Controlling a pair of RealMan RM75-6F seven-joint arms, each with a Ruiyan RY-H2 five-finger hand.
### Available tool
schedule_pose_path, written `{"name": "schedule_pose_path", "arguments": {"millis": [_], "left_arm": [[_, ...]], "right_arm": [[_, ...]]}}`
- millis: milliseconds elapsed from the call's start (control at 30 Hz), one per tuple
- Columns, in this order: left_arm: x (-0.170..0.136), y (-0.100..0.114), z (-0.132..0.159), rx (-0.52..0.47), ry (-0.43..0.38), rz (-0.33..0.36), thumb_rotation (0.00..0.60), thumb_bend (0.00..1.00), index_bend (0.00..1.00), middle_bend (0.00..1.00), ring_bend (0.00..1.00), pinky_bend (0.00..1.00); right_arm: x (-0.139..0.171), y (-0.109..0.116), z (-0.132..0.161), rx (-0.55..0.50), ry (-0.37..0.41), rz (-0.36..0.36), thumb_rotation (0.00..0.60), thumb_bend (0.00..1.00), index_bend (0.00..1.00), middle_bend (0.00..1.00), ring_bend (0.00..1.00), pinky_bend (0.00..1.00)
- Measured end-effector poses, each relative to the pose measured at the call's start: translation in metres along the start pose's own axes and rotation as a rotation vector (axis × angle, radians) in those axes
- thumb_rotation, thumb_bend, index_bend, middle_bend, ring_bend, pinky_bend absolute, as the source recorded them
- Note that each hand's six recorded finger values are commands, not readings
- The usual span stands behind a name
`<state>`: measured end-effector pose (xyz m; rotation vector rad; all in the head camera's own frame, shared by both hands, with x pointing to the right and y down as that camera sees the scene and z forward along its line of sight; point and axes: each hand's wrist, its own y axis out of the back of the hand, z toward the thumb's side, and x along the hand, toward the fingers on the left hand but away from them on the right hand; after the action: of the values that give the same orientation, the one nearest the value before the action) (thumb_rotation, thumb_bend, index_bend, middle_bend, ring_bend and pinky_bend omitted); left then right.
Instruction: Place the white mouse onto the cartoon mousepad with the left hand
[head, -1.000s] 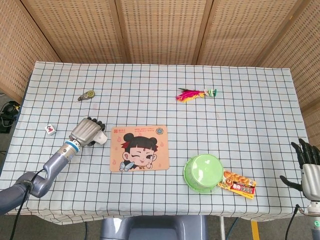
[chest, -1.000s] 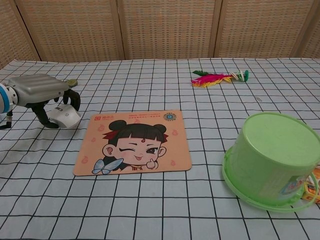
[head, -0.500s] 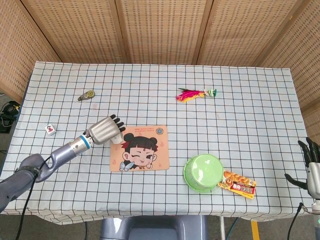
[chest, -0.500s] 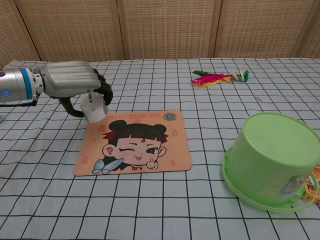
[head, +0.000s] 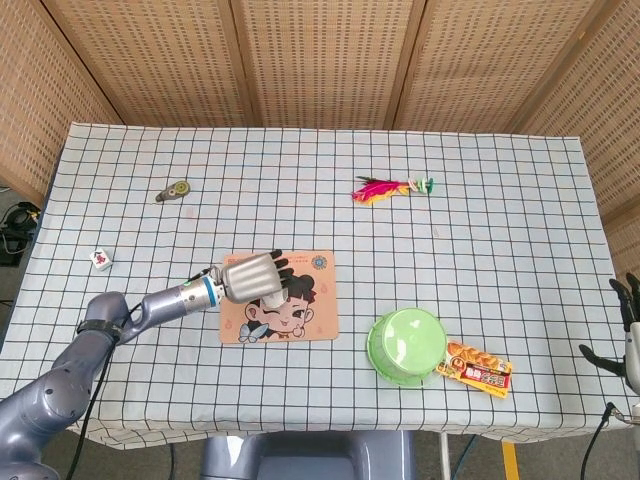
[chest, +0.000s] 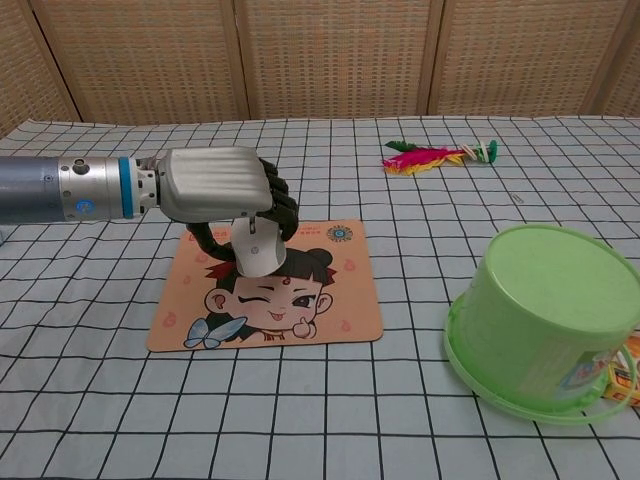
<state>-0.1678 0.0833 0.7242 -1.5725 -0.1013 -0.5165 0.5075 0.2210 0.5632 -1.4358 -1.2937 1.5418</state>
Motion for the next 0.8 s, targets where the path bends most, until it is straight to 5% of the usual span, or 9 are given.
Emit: {"name": "schedule_pose_path", "arguments": {"millis": [200, 800], "left_arm": [[0.003, 0.007, 0.012, 0.009, -0.066, 0.045, 0.6, 0.43, 0.59, 0.35, 0.33, 0.35], [-0.001, -0.004, 0.026, 0.053, -0.12, 0.022, 0.6, 0.4, 0.53, 0.27, 0.28, 0.32]], "right_arm": [[0.0, 0.0, -0.001, 0.0, -0.002, 0.0, 0.6, 0.08, 0.12, 0.0, 0.0, 0.0], [0.0, -0.002, 0.002, 0.011, 0.0, 0.004, 0.6, 0.08, 0.12, 0.0, 0.0, 0.0]]}}
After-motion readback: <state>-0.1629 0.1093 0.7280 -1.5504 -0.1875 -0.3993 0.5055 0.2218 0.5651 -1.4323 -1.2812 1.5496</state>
